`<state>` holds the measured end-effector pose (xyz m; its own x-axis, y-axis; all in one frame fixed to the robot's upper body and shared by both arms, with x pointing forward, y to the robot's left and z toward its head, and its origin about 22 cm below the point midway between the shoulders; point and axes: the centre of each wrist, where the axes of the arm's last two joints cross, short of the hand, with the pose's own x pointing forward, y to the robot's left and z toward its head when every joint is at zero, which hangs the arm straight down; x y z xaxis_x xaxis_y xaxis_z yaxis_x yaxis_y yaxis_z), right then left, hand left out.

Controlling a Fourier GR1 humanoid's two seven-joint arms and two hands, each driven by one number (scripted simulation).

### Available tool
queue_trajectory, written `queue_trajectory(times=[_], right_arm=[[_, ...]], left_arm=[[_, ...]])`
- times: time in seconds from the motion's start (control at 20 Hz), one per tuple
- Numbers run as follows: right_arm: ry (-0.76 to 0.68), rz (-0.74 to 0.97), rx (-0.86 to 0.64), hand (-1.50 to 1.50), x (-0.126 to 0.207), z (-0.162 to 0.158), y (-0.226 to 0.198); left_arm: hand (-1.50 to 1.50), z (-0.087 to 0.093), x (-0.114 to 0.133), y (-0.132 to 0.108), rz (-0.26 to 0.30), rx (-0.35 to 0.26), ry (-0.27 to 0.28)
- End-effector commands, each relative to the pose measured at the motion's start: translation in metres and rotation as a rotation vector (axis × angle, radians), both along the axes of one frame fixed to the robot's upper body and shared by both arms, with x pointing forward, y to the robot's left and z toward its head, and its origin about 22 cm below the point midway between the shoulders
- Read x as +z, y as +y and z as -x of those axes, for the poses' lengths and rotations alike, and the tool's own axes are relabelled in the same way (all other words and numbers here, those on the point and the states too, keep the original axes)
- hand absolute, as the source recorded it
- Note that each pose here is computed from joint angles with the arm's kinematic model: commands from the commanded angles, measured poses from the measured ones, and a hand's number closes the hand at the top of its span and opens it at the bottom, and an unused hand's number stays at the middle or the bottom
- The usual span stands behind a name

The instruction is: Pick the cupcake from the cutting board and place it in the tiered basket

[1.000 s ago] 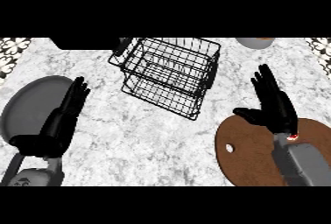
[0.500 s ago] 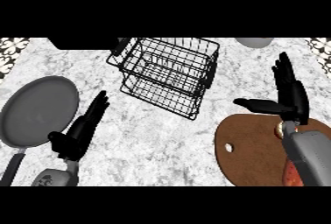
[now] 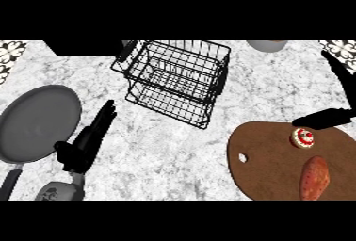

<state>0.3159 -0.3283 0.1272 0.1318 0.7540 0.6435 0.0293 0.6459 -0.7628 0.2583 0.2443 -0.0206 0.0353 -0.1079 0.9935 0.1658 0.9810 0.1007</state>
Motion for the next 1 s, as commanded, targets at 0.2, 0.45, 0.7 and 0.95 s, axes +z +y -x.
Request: queue_trajectory(times=[0.2,0.45,0.7,0.95], right_arm=[[0.415,0.472,0.037,-1.5,0.069,0.019,0.014],[0.495,0.464,0.041,-1.5,0.104,0.035,0.06],[0.506,0.433,-0.017,-1.5,0.078,0.045,0.087],[0.445,0.505,-0.126,-1.5,0.052,0.052,0.082]], left_arm=[[0.0,0.006,-0.005,0.002,0.009,-0.011,0.012],[0.0,-0.012,0.003,0.003,0.0,-0.02,0.002],[0.0,-0.007,0.012,-0.01,0.0,-0.036,-0.011],[0.0,-0.012,-0.002,-0.009,0.0,-0.017,-0.02]])
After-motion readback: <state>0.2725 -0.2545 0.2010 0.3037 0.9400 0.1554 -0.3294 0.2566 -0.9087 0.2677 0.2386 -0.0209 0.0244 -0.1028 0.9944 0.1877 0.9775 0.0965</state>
